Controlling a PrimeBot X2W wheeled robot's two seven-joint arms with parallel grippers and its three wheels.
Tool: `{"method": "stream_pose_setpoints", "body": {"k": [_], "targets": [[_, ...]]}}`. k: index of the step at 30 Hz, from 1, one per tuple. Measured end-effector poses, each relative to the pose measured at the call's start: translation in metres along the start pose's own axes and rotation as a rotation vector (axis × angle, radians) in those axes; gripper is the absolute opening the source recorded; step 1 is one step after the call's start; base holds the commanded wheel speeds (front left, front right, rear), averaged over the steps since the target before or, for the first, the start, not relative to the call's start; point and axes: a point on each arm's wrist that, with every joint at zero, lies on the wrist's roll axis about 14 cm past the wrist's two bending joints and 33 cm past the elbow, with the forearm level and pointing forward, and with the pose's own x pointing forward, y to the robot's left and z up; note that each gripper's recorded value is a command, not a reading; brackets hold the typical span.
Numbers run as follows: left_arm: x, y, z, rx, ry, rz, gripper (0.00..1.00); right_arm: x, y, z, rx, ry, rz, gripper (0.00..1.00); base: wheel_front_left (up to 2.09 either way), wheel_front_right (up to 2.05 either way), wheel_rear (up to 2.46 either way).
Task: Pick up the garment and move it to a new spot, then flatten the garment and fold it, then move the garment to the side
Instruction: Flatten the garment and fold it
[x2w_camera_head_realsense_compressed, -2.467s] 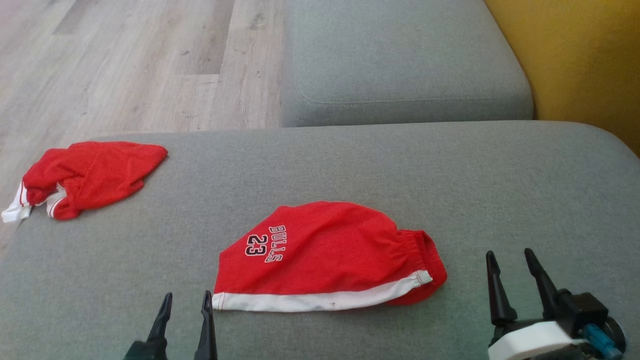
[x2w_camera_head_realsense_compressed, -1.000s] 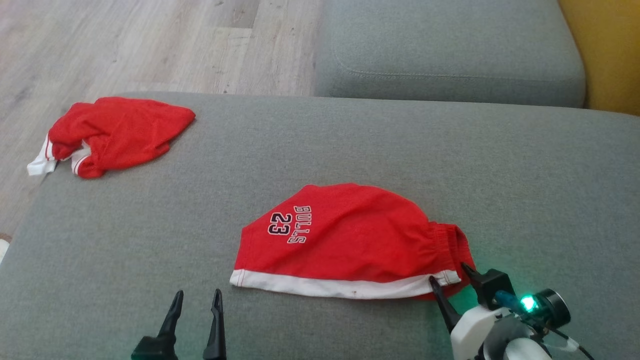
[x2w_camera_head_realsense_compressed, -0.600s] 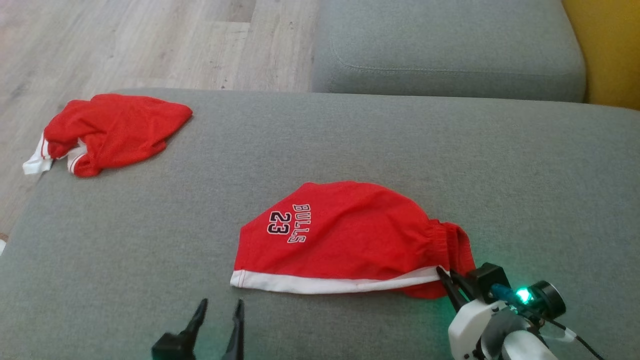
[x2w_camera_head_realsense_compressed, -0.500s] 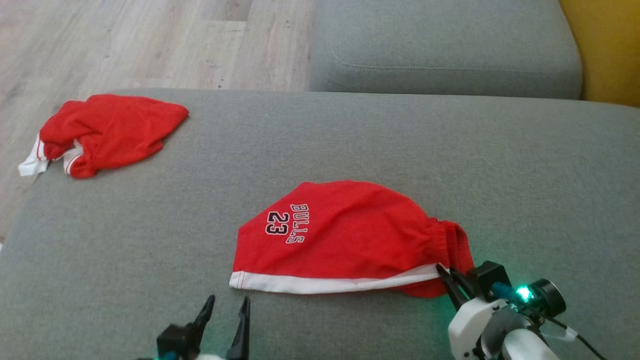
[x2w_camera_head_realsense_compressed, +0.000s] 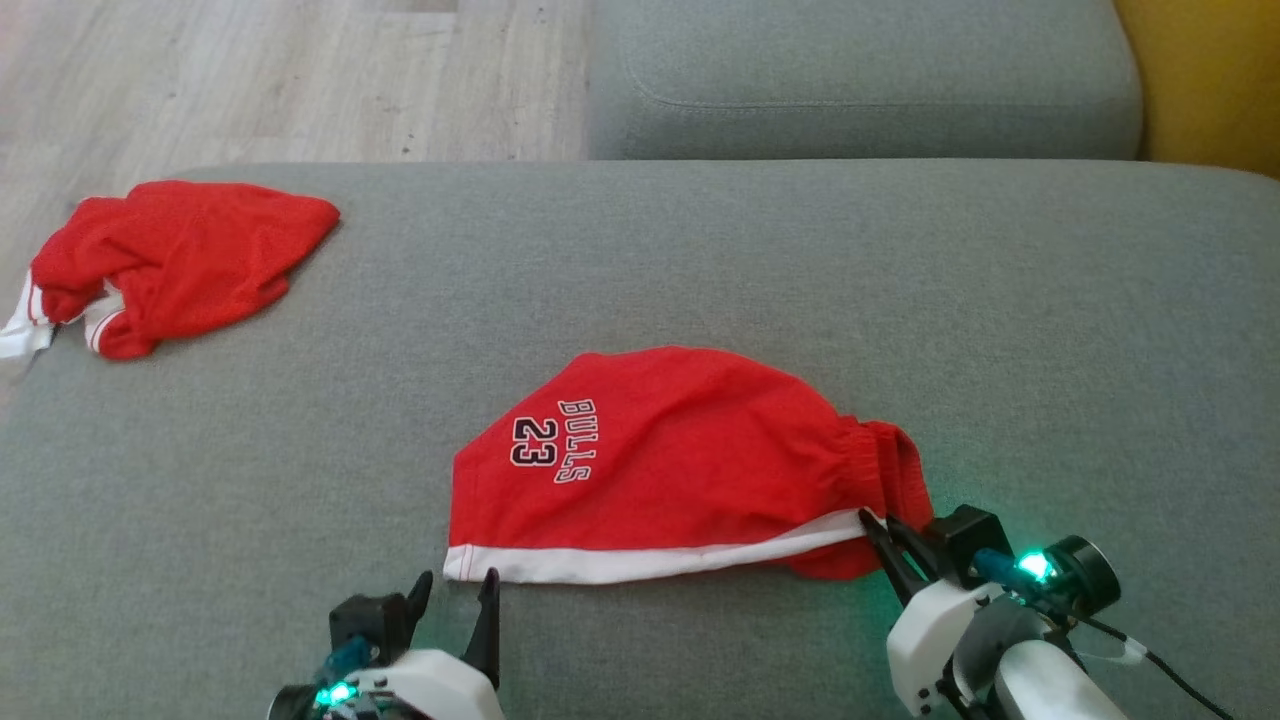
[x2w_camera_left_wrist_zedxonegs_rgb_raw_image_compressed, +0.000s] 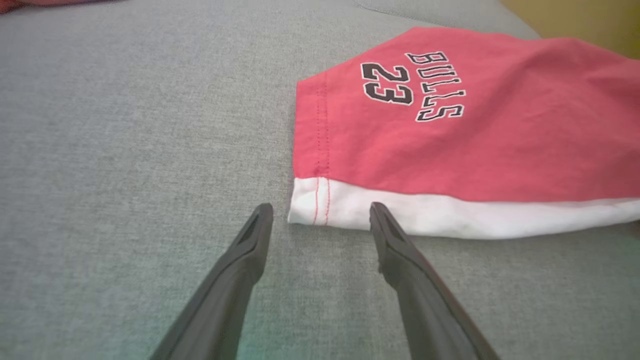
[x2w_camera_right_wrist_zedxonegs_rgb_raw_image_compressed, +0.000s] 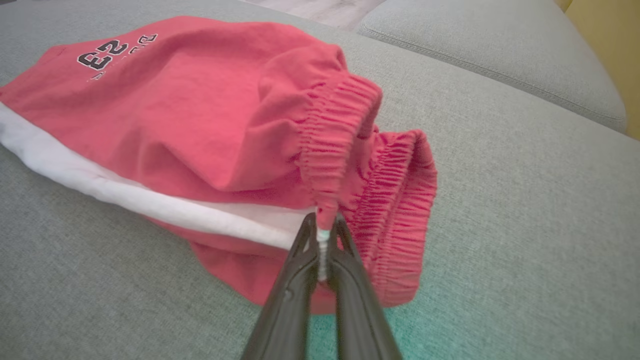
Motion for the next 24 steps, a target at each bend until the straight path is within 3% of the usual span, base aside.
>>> {"method": "stream_pose_setpoints", "body": {"k": [10, 12, 14, 16, 18, 19, 24], "targets": [[0.016, -0.001, -0.006, -0.007, 0.037, -0.003, 1.00, 0.000, -0.002, 0.001, 0.022, -0.014, -0.003, 0.00, 0.00, 0.00, 0.00], [0.019, -0.001, -0.004, -0.010, 0.037, -0.004, 0.84, 0.000, -0.002, -0.001, 0.023, -0.013, -0.002, 0.00, 0.00, 0.00, 0.00], [0.020, -0.002, -0.005, -0.006, 0.041, -0.011, 0.53, -0.001, -0.002, -0.001, 0.024, -0.014, -0.005, 0.00, 0.00, 0.00, 0.00], [0.022, -0.004, -0.007, -0.003, 0.050, -0.020, 0.35, -0.001, -0.003, -0.001, 0.027, -0.014, -0.007, 0.00, 0.00, 0.00, 0.00], [0.023, -0.007, -0.006, 0.000, 0.048, -0.031, 0.05, -0.001, -0.005, 0.000, 0.028, -0.020, -0.011, 0.00, 0.00, 0.00, 0.00], [0.023, -0.009, -0.006, 0.001, 0.046, -0.036, 0.00, -0.001, -0.006, 0.002, 0.027, -0.027, -0.014, 0.00, 0.00, 0.00, 0.00], [0.022, -0.015, 0.001, 0.007, 0.004, -0.054, 0.00, -0.004, -0.007, 0.008, 0.023, -0.054, -0.023, 0.00, 0.00, 0.00, 0.00]]}}
